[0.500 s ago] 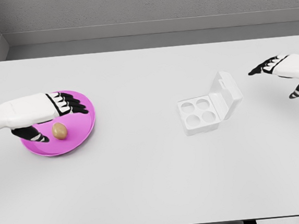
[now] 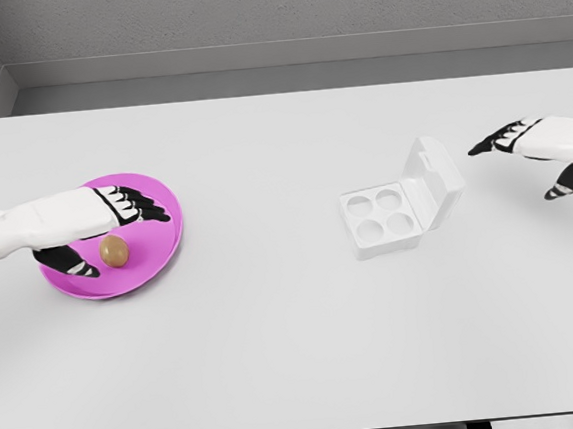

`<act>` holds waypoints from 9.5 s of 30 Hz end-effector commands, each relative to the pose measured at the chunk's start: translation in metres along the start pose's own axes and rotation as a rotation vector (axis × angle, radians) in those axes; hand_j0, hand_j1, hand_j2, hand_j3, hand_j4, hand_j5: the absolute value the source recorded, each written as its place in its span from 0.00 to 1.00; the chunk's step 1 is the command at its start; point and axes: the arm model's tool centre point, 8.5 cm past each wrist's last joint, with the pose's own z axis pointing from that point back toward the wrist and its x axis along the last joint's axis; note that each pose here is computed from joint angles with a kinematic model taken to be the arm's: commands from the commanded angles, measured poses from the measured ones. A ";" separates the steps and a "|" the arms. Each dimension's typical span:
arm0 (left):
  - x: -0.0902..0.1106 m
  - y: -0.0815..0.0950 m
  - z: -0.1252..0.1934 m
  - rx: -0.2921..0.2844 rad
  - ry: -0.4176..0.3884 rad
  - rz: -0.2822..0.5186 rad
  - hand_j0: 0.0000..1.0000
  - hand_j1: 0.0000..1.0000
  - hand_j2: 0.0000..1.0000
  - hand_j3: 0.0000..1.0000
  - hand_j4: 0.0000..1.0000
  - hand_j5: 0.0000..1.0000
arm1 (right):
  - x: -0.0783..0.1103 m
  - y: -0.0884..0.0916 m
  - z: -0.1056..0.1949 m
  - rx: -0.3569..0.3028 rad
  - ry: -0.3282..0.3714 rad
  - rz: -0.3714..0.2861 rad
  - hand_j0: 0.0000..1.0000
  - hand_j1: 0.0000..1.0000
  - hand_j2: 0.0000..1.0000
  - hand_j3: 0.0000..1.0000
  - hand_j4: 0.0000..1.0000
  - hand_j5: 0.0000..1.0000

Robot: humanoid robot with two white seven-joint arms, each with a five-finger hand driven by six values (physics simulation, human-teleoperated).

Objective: Pack egg into the box and close the box lid

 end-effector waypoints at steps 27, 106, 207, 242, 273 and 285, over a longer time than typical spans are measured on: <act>-0.026 -0.020 -0.009 0.001 0.059 0.088 1.00 1.00 1.00 1.00 1.00 1.00 | -0.004 0.009 0.002 0.012 0.009 -0.026 1.00 1.00 1.00 1.00 1.00 1.00; -0.031 -0.052 -0.027 -0.054 0.069 0.142 0.55 0.55 0.55 0.55 0.55 0.55 | 0.006 0.015 -0.008 0.047 -0.023 -0.011 1.00 1.00 1.00 1.00 1.00 1.00; 0.076 0.009 -0.125 0.094 -0.294 0.006 0.35 0.35 0.35 0.35 0.35 0.35 | -0.001 0.007 0.000 0.028 -0.001 -0.009 1.00 1.00 1.00 1.00 1.00 1.00; 0.108 0.030 -0.163 0.126 -0.377 -0.050 0.35 0.35 0.35 0.35 0.35 0.35 | -0.001 0.007 0.000 0.029 -0.001 -0.010 1.00 1.00 1.00 1.00 1.00 1.00; 0.131 0.059 -0.204 0.164 -0.442 -0.054 0.35 0.35 0.35 0.35 0.35 0.35 | -0.003 0.009 0.001 0.033 0.005 -0.015 1.00 1.00 1.00 1.00 1.00 1.00; 0.138 0.069 -0.216 0.185 -0.470 -0.032 0.35 0.35 0.35 0.35 0.35 0.35 | -0.012 0.014 0.004 0.040 0.030 -0.037 1.00 1.00 1.00 1.00 1.00 1.00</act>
